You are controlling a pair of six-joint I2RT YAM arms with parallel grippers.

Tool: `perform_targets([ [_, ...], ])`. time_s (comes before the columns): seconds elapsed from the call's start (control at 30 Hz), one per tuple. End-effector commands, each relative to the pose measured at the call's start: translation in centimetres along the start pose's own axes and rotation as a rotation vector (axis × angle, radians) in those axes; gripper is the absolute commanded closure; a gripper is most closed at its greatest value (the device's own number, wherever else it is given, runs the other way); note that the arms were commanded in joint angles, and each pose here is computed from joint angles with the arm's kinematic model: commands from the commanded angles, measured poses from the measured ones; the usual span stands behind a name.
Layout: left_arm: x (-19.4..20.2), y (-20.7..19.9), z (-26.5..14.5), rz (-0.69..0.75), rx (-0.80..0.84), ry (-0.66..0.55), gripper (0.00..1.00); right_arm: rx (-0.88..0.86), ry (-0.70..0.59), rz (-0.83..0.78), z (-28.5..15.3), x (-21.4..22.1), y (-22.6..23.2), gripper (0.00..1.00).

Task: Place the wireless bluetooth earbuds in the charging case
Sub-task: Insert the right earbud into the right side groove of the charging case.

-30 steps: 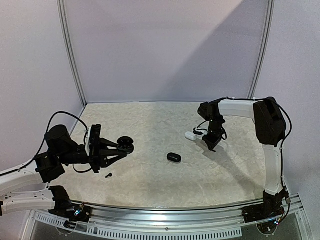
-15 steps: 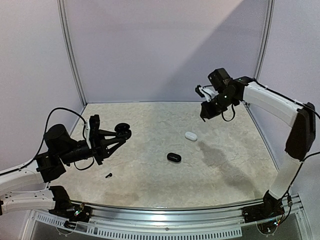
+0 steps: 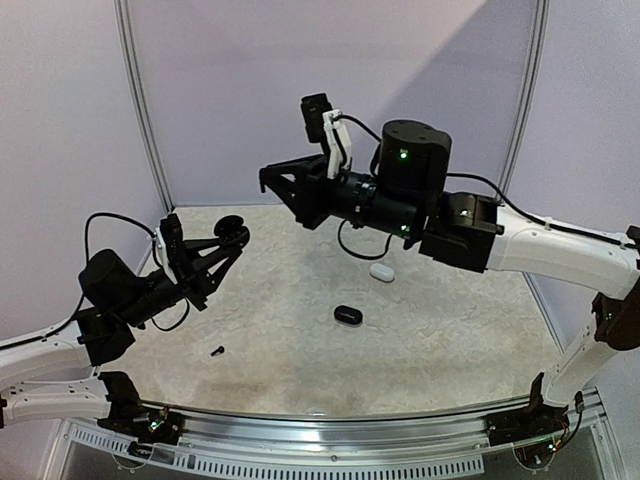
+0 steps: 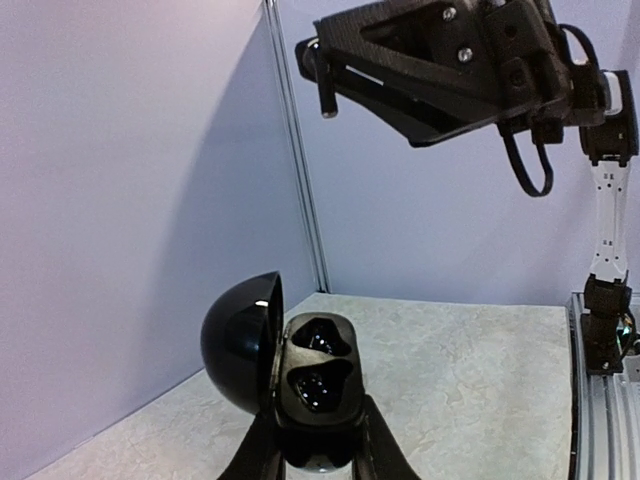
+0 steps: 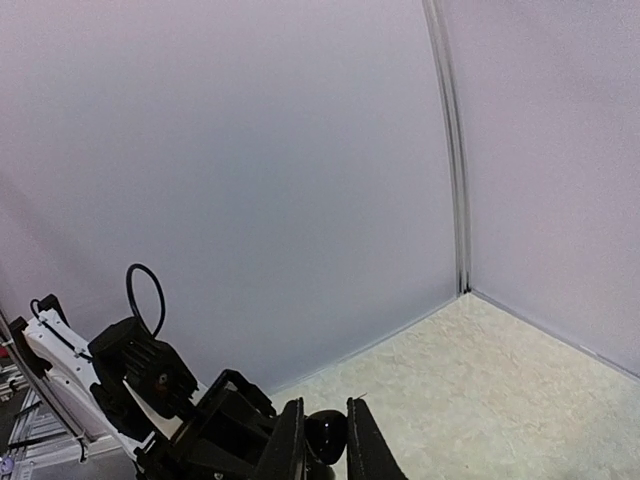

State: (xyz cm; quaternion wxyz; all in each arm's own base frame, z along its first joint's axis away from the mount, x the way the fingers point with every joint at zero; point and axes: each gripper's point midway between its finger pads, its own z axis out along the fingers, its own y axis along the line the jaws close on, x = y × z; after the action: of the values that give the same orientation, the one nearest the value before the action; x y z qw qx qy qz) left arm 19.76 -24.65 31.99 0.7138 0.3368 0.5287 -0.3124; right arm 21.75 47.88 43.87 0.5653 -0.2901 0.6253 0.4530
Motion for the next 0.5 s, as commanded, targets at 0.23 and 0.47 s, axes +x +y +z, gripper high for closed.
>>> perform_targets([
  [0.23,-1.3,0.1,-1.0,0.02,-0.017,-0.086,1.0,-0.145,-0.14,-0.084,2.8,1.6,4.9,1.0],
  [0.47,-1.8,-0.1,-1.2,0.01,-0.011,-0.102,1.0,-0.189,-0.091,-0.071,3.1,4.0,5.3,1.0],
])
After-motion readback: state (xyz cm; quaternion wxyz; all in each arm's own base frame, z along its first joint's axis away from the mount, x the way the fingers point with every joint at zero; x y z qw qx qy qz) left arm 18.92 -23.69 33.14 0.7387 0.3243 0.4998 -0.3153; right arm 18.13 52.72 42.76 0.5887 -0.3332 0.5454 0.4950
